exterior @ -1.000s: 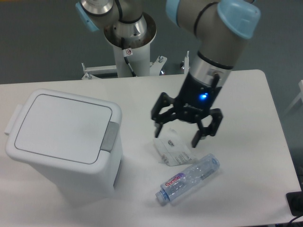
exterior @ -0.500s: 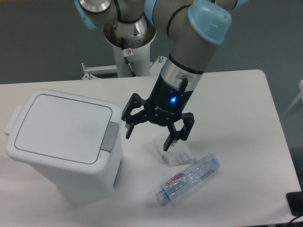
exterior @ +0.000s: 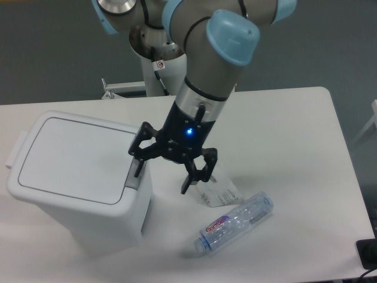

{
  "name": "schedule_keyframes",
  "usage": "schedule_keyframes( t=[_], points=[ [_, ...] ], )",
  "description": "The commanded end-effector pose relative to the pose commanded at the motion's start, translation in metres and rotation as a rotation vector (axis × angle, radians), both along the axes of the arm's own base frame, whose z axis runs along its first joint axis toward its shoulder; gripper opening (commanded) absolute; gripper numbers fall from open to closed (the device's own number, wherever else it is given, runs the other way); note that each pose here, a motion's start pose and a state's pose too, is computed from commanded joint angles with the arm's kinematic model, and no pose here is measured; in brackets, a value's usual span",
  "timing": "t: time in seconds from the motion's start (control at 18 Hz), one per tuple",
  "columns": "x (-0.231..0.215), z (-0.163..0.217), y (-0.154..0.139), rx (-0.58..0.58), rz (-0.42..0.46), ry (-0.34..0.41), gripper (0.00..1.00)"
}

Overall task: Open the trash can
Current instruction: 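Press the gripper finger down on the grey tab to pop the lid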

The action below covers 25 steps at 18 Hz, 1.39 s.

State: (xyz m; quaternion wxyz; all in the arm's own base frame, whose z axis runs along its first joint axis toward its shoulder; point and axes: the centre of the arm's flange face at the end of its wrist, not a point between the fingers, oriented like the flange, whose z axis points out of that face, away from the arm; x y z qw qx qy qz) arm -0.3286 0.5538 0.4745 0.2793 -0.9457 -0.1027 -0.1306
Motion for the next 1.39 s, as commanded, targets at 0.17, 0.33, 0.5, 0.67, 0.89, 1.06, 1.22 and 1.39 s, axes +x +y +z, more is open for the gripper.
schedule_keyframes(
  t=[0.17,0.33,0.5,0.67,0.89,1.06,1.22,1.39],
  points=[
    [-0.0026,-0.0026,-0.0015,-0.025,0.011,0.02,1.0],
    [-0.0025,-0.0015,-0.0041,-0.038,0.017,0.036,1.0],
    [-0.0024,0.0002,-0.0044,-0.037,0.017,0.039,1.0],
    [-0.0034,-0.0026,-0.0035,-0.04,0.017,0.036,1.0],
    [-0.0022,-0.0039,-0.0045,-0.043,0.017,0.034,1.0],
    [-0.0027,-0.0049,-0.0043,-0.045,0.017,0.034,1.0],
    [-0.0029,-0.0058,-0.0039,-0.045,0.017,0.031,1.0],
    [-0.0026,-0.0042,-0.0042,-0.044,0.017,0.033,1.0]
  ],
)
